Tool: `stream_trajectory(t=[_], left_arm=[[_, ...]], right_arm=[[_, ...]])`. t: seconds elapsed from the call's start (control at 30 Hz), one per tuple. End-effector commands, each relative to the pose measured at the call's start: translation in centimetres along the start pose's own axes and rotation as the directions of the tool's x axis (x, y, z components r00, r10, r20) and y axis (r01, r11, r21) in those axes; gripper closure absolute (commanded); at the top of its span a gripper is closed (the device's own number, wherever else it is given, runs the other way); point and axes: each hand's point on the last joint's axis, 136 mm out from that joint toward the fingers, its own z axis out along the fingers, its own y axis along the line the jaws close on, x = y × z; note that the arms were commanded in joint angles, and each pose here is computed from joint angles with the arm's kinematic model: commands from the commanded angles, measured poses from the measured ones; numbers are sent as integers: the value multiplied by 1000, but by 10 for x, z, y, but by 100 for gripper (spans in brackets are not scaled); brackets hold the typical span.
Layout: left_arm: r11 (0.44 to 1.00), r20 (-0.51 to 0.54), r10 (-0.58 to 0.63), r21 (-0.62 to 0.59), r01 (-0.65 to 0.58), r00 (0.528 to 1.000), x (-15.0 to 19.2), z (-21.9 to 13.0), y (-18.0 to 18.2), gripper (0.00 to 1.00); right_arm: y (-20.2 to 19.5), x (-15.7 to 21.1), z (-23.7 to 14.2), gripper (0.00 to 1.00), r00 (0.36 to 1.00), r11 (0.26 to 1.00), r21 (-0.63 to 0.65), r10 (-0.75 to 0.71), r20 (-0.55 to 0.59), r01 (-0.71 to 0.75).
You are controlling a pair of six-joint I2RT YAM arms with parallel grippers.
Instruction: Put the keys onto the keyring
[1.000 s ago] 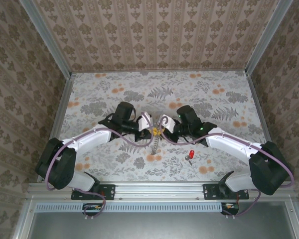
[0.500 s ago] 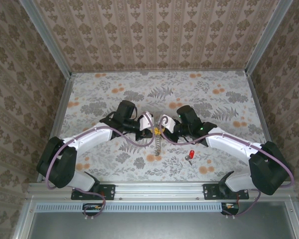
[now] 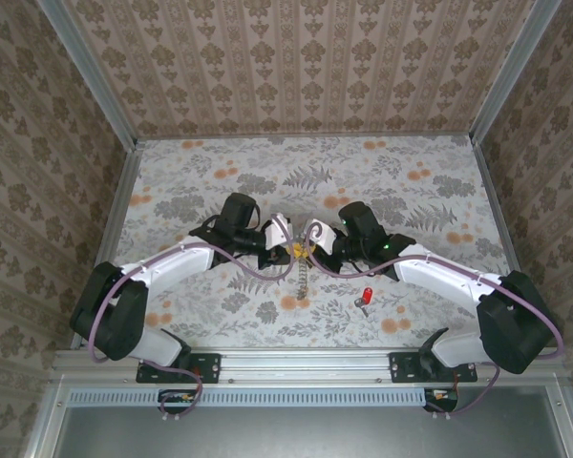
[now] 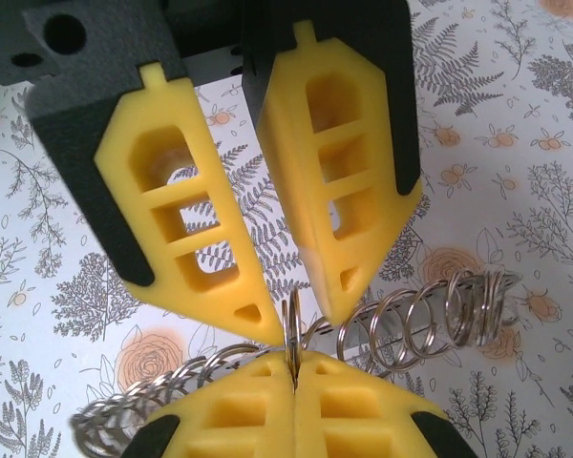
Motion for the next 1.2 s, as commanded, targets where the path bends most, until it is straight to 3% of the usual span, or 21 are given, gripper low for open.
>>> stream_trajectory(t=[0.0,0.73,0.87,0.93,1.17], left_arm=[[1000,15,-17,20,17,1000,0,-4,-5,80],[997,27,12,74,-14,1000,-13,6,-7,81],[998,14,6,69,-7,1000,-10,6,-7,88],[997,20,9,71,-10,1000,-12,5,-8,100],[997,146,-20,82,8,989,-28,-8,-8,100]], right_arm=[[-3,-14,-1,96,998,1000,13,-27,56,26],[-2,-15,0,95,998,1000,6,-19,66,18],[-3,-15,0,95,998,1000,7,-18,65,18],[-2,-14,0,93,998,1000,7,-18,62,17],[-5,4,2,79,996,999,-4,35,84,-35]])
